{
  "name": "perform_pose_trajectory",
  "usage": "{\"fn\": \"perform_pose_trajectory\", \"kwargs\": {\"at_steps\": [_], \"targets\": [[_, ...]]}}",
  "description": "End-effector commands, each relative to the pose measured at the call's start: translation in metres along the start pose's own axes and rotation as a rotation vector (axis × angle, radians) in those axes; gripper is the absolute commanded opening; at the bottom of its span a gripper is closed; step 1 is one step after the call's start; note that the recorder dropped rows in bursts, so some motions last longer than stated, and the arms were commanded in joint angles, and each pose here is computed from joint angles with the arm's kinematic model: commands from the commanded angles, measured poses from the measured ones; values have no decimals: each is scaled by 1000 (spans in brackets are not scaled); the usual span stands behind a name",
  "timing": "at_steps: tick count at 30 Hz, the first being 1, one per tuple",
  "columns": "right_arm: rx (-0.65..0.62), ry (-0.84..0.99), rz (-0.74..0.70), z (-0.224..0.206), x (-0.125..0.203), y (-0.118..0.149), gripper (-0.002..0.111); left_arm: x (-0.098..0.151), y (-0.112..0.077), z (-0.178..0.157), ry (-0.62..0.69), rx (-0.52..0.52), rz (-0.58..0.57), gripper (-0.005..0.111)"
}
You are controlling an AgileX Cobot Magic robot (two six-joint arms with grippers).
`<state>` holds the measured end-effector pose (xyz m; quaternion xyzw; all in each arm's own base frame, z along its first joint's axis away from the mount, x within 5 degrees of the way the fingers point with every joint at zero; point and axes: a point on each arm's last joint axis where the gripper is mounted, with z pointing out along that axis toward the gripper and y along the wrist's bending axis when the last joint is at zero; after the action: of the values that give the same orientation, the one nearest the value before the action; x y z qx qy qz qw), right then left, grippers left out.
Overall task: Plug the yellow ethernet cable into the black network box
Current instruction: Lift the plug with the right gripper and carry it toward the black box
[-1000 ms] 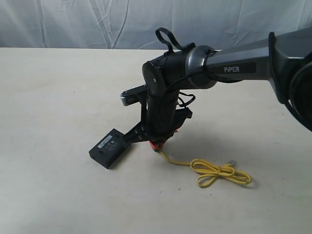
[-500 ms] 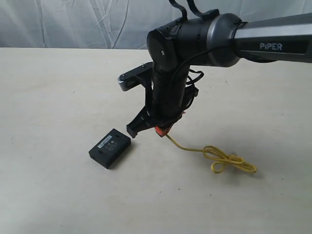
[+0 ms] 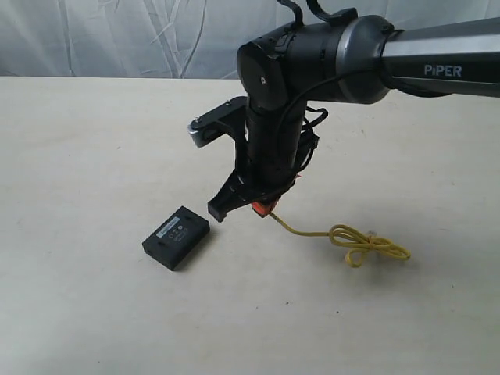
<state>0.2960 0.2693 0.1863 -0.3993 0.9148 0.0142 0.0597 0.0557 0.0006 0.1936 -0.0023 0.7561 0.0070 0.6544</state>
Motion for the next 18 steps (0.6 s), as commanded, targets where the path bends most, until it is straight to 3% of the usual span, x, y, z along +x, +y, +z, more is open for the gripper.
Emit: {"fn": "perform_pose_trajectory", "kwargs": {"at_steps": [1, 6, 14, 18], "targets": [[4, -36, -21, -6, -2, -1, 0, -12, 0, -1, -146, 3, 21, 0], [4, -31, -66, -6, -2, -1, 0, -31, 0, -6, -369, -1, 31, 0], [-53, 12, -63, 3, 7, 5, 0, -38, 0, -9, -451, -1, 15, 0], [-85, -3, -134, 21, 17, 15, 0, -36, 3, -8, -422, 4, -179, 0]]}}
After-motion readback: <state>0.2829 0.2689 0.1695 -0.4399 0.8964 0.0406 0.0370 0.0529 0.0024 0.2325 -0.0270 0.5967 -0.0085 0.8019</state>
